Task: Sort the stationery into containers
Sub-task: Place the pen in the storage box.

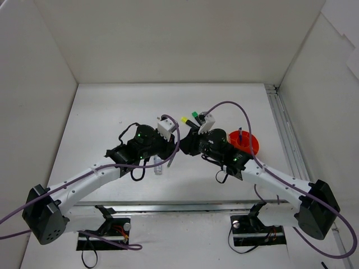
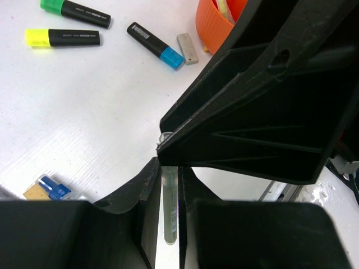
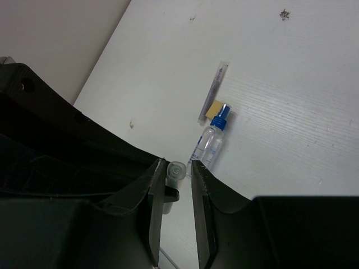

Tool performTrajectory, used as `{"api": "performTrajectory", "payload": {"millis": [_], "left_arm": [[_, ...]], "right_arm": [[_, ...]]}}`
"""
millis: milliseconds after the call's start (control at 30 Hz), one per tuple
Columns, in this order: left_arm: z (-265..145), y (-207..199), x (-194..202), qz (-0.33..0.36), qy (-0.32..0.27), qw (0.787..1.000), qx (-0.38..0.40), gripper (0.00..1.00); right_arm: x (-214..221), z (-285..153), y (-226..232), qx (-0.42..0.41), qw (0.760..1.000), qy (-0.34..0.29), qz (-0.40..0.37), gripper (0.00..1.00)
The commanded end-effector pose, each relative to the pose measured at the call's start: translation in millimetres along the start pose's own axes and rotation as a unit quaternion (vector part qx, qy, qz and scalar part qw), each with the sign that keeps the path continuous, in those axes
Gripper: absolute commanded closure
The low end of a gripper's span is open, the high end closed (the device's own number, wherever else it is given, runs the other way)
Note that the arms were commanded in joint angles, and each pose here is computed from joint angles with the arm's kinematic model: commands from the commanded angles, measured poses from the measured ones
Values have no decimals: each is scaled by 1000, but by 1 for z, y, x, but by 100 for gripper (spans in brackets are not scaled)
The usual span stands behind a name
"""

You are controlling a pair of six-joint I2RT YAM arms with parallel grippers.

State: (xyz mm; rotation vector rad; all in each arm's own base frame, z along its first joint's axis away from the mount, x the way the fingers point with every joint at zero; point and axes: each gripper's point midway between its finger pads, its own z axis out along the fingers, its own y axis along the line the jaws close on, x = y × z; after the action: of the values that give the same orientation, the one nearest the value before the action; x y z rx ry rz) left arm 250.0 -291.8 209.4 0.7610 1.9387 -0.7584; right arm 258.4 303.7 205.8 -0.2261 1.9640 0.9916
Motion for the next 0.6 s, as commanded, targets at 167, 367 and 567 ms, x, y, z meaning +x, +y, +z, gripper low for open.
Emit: {"api": "performTrajectory", "payload": {"millis": [167, 367, 567], "left_arm": [[-6, -14, -65, 8, -97, 995, 20, 100], [-10, -13, -62, 7, -93, 995, 16, 94], [-12, -12, -54, 6, -79, 997, 13, 51]], "right_arm": [[-18, 9, 34, -53, 998, -18, 0, 100], [-30, -1, 21, -13, 999, -50, -11, 100], [-52, -19, -3, 63, 993, -97, -38, 100]]}}
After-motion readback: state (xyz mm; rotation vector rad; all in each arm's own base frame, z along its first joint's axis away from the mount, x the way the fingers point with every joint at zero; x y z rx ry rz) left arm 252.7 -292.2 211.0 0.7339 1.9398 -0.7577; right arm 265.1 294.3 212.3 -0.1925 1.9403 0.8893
